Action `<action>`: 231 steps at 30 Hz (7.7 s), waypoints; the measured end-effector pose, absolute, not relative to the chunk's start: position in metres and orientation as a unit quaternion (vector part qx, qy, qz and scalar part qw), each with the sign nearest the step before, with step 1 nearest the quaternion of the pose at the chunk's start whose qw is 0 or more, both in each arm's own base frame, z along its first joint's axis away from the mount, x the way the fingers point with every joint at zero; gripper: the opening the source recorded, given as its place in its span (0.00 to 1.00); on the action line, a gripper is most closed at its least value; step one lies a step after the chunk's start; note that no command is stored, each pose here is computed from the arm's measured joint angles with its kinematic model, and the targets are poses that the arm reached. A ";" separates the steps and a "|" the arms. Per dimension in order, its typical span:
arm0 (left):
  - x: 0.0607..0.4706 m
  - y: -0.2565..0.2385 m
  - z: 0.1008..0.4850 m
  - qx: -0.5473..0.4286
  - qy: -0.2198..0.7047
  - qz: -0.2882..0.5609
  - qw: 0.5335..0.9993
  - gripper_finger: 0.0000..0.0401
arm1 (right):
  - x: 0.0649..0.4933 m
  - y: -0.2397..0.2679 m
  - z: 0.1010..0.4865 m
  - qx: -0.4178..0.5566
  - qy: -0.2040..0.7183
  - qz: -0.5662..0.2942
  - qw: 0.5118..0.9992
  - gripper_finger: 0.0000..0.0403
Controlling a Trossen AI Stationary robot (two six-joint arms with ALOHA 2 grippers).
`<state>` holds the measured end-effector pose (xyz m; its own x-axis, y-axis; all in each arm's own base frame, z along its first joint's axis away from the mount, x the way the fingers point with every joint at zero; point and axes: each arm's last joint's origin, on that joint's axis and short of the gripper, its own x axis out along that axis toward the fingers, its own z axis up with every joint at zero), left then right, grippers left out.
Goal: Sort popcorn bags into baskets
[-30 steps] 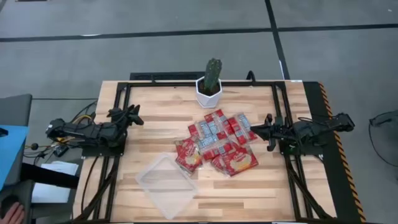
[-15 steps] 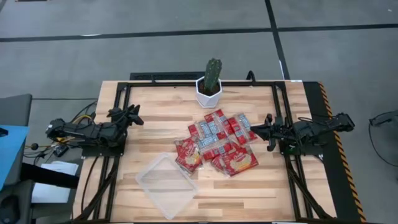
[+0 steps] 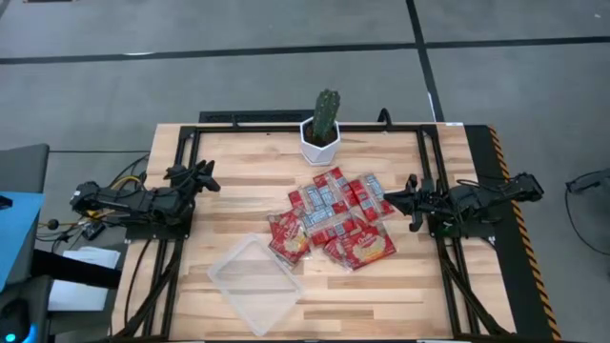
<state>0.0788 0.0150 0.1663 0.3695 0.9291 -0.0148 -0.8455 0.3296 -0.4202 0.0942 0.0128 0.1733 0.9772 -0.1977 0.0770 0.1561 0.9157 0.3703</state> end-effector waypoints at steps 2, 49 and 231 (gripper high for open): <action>0.079 0.015 0.166 -0.182 -0.115 0.549 0.807 0.42 | 0.094 0.013 0.173 0.184 -0.057 -0.090 0.977 0.13; 0.093 0.001 0.186 -0.482 -0.172 0.164 0.843 0.42 | 0.088 0.010 0.201 0.233 -0.144 -0.090 0.958 0.13; 0.101 0.002 0.311 -0.458 -0.110 0.091 0.877 0.79 | 0.410 0.075 0.322 -0.090 0.529 0.038 0.843 0.51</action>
